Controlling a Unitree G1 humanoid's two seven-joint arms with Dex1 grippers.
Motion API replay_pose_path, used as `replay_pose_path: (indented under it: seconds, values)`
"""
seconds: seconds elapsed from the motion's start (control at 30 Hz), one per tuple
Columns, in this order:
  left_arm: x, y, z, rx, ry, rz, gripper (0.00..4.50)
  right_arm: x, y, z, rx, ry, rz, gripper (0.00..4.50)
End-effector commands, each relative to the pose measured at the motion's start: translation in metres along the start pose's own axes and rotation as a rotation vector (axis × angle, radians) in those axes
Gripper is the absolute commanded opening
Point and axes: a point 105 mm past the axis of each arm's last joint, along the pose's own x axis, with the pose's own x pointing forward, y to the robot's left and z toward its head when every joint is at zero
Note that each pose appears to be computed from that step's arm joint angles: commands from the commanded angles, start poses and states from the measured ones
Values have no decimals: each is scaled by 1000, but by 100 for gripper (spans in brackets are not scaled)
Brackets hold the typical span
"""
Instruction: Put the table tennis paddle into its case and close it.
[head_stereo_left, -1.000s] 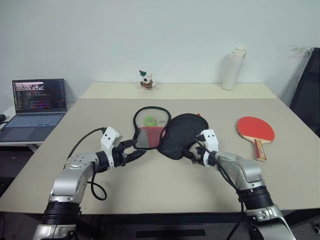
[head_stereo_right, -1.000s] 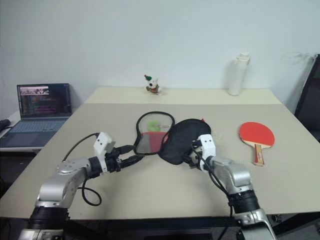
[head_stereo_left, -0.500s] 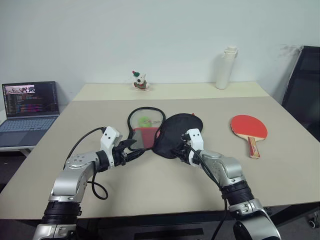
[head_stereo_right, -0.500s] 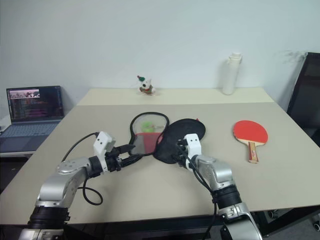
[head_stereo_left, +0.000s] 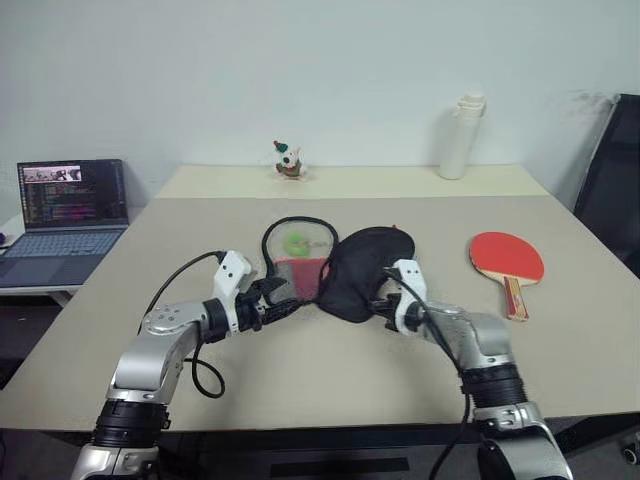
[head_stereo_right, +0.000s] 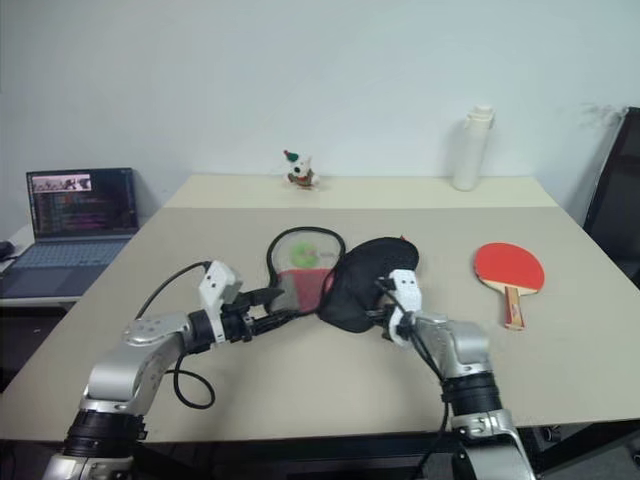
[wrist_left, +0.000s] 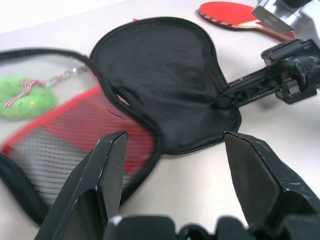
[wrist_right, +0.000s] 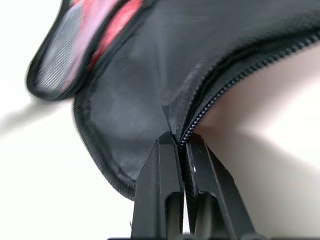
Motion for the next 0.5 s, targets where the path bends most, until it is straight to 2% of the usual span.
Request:
replay_pose_path:
  seconds: [0.03, 0.5]
  values:
    - [6, -10, 18, 68, -46, -48, 327, -20, -15, 9, -20, -2, -10, 10]
    - [30, -27, 20, 90, -61, -129, 327, -62, -80, 40, -126, 85, -102, 10]
